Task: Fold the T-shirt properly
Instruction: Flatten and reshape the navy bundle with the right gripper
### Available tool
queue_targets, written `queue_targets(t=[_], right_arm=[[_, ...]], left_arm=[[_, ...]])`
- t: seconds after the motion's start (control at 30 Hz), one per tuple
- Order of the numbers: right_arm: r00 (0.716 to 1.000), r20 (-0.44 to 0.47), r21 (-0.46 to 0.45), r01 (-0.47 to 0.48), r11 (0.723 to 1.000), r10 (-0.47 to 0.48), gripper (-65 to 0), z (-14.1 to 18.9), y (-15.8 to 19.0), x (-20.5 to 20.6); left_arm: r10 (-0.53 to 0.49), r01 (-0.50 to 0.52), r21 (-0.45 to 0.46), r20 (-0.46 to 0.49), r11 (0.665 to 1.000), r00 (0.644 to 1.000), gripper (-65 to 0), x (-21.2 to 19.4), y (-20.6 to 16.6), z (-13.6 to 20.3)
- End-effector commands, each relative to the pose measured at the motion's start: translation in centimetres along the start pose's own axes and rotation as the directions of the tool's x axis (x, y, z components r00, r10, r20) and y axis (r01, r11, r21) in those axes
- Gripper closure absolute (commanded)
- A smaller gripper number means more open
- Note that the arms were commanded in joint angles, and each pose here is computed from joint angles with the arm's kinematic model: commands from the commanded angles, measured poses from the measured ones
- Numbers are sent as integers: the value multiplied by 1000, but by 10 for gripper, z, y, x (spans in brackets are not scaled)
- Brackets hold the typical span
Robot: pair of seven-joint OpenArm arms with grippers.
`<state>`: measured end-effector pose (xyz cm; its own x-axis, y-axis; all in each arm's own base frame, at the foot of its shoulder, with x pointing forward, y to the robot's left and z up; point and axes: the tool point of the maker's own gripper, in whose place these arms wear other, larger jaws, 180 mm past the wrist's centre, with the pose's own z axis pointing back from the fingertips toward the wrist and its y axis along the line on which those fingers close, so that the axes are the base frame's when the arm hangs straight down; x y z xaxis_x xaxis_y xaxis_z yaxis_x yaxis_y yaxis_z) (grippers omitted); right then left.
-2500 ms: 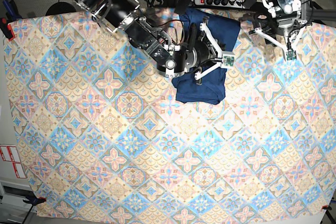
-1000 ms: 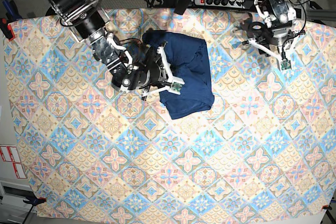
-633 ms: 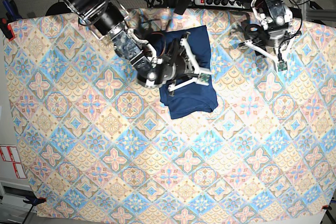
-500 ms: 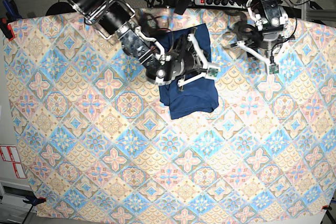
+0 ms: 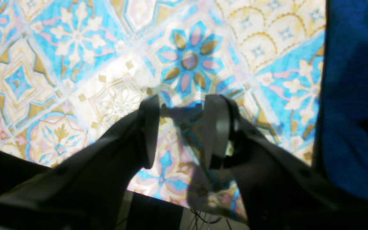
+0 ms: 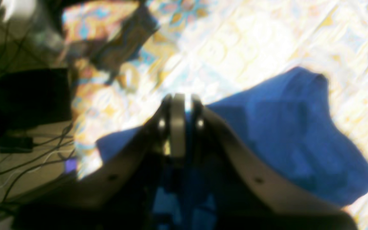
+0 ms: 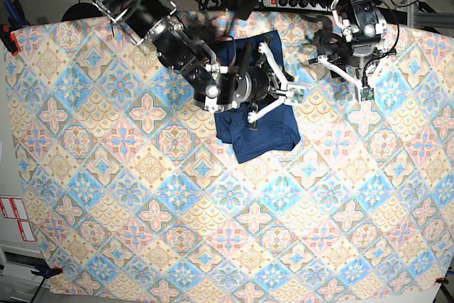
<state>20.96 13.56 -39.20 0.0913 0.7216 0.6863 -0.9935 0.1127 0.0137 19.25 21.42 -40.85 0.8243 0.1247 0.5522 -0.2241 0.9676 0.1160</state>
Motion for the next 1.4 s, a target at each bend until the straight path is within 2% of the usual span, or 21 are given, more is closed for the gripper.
queue_targets(t=[0.0, 0.1, 0.27, 0.37, 0.57, 0.7, 0.83, 1.03, 1.23, 1.3, 1.37], right_arm=[[997, 73, -8, -25, 1000, 26, -28, 4, -4, 26], [996, 86, 23, -10, 1000, 8, -28, -6, 4, 34], [994, -20, 113, 108, 988, -106, -27, -43, 19, 2], [987, -7, 160, 157, 975, -158, -27, -60, 30, 6], [980, -12, 166, 200, 966, -201, -27, -72, 16, -4], [964, 20, 145, 258, 955, -263, -27, -72, -1, -8], [916, 65, 87, 390, 917, -396, -27, -62, -32, -21], [818, 132, 23, 561, 827, -559, -27, -46, -68, -45], [694, 225, -34, 707, 707, -684, -27, -23, -99, -76], [670, 241, -48, 731, 681, -702, -27, -16, -106, -84], [664, 235, -71, 740, 669, -710, -27, -10, -110, -98]], left_arm=[[4, -4, 14, 35, 1000, 999, -226, 9, 5, 3], [22, -24, 45, 35, 999, 999, -226, 8, 18, 4], [56, -62, 92, 66, 994, 996, -226, 19, 37, 8], [102, -112, 115, 86, 987, 991, -226, 21, 45, 14], [147, -159, 118, 101, 980, 984, -226, 23, 47, 16], [188, -195, 61, 107, 979, 976, -226, 24, 39, 16], [201, -206, 44, 104, 978, 974, -226, 22, 37, 16], [202, -207, 44, 104, 977, 974, -226, 22, 36, 16], [202, -208, 42, 110, 977, 973, -226, 24, 36, 16], [202, -208, 42, 110, 977, 973, -226, 24, 36, 16], [203, -209, 42, 109, 977, 973, -226, 24, 36, 16]])
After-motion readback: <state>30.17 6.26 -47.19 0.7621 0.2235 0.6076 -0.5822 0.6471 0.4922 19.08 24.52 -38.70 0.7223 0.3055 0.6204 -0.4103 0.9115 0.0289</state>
